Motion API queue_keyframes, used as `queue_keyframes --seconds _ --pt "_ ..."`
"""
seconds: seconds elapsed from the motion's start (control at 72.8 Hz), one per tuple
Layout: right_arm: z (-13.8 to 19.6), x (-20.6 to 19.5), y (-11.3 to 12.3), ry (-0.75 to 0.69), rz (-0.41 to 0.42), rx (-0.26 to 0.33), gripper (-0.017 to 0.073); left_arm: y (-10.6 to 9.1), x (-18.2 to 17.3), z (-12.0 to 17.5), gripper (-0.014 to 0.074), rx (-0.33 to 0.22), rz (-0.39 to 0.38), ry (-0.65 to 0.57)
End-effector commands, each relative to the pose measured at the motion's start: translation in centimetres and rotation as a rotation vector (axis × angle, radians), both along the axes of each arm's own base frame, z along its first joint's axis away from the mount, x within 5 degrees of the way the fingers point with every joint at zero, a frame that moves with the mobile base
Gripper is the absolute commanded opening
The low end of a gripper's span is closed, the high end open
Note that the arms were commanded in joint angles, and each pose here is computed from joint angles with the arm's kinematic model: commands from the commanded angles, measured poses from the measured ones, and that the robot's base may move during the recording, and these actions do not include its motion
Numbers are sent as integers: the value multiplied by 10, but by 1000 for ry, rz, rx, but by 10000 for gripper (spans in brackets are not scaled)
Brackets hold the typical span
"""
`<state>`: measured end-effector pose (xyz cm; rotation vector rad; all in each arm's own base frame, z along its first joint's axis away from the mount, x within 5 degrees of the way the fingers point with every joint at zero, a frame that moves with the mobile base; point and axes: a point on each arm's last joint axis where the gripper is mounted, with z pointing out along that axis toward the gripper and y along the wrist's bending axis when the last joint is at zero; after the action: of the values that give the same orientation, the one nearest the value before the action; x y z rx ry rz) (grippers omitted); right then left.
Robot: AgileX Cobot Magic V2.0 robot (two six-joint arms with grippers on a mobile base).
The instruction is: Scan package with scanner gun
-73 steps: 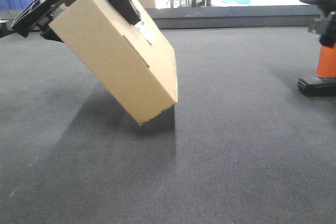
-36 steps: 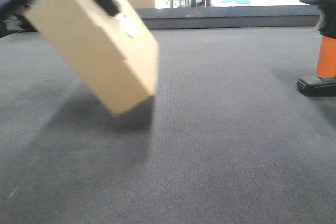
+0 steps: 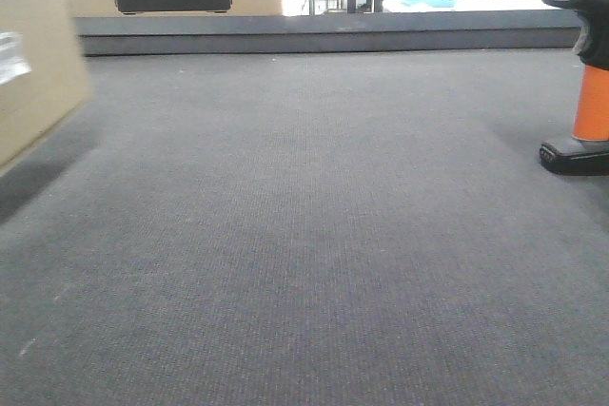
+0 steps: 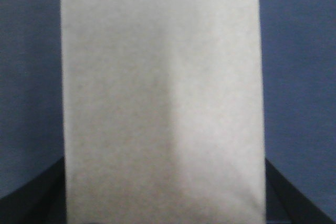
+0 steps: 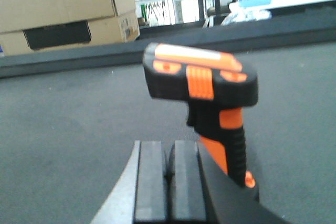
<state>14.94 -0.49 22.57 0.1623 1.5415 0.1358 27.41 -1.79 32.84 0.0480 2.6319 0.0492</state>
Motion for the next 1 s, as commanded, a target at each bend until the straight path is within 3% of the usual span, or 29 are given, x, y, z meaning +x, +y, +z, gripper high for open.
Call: queue_keyframes --seconds 0.0,0.151,0.261,0.33,0.55,0.756,0.852,0.99 --pt "8 -12 0 -31 -4 -15 -169 13 0 4 -111 39 29 -33" --pt "14 -31 0 -21 -14 -20 -169 33 1 3 -111 57 18 -28" --pt "13 -43 0 15 -21 -21 -169 38 3 -1 -111 -48 13 -19" --pt "13 -48 0 24 -24 -22 -169 39 5 -4 -111 -69 -12 -12" --pt "12 -54 0 34 -28 -22 -169 39 10 -7 -111 -67 -9 -22" --pt "12 -54 0 34 -28 -22 -169 43 17 -17 -105 -30 -14 17" --pt "12 -54 0 34 -28 -22 -169 43 17 -19 -15 -31 -14 24" --pt "12 -54 0 34 -28 -22 -169 43 17 -19 208 -31 -14 24"
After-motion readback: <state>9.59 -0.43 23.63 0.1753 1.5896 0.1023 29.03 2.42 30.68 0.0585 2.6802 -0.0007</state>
